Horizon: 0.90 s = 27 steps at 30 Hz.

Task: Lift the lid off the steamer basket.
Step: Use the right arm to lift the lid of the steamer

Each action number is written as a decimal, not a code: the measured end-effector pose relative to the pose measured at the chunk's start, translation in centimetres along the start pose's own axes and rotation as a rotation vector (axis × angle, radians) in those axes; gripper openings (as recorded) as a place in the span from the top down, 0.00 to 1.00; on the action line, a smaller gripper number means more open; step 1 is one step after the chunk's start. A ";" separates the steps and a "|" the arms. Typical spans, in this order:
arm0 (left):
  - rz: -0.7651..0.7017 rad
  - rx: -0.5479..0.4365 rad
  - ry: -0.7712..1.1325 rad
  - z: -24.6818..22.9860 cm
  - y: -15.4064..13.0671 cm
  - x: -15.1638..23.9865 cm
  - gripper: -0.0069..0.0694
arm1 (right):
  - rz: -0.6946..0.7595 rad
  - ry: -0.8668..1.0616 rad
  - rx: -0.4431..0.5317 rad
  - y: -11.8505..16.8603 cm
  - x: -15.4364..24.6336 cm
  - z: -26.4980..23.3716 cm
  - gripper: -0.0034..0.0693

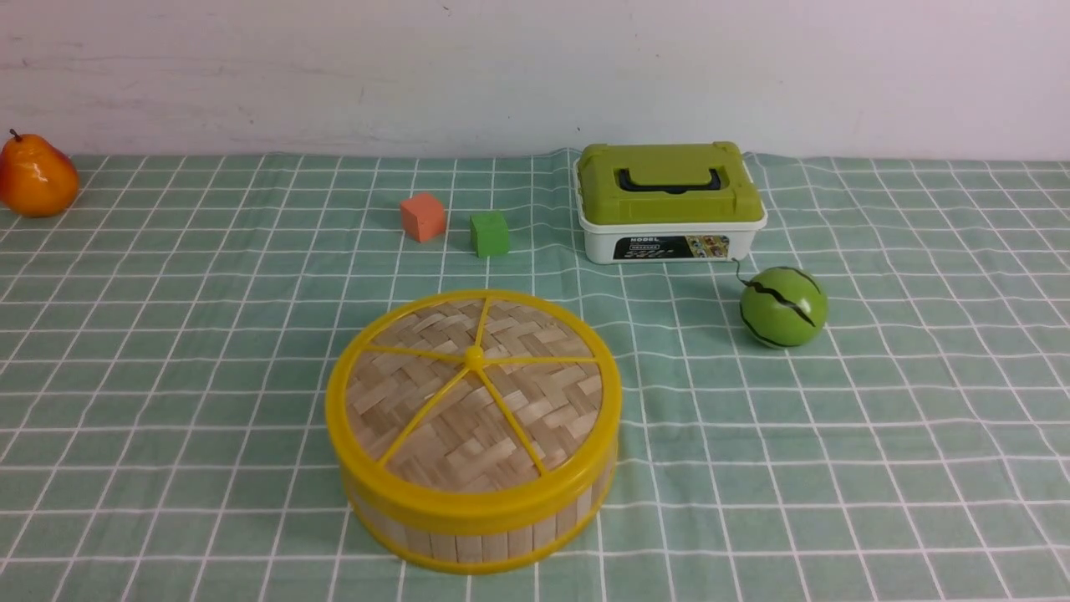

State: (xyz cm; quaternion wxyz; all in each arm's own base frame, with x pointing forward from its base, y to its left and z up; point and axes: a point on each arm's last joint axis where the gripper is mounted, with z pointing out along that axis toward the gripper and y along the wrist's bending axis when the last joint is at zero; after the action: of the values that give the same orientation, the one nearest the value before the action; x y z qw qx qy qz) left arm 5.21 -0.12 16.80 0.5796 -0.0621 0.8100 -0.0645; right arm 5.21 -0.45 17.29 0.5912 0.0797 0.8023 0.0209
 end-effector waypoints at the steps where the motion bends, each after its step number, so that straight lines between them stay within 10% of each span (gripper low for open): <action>1: 0.000 0.000 0.000 0.0 0.0 0.0 0.60 | 0.000 0.000 0.000 0.0 0.0 0.0 0.62; 27: 0.000 0.000 0.000 0.0 0.0 0.0 0.60 | 0.010 0.001 -0.003 0.0 0.0 0.0 0.62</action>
State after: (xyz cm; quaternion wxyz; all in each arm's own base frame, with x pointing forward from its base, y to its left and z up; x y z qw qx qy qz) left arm 5.21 -0.12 16.80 0.5796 -0.0621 0.8100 -0.0645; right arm 5.21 -0.43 17.29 0.5909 0.0827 0.8021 0.0248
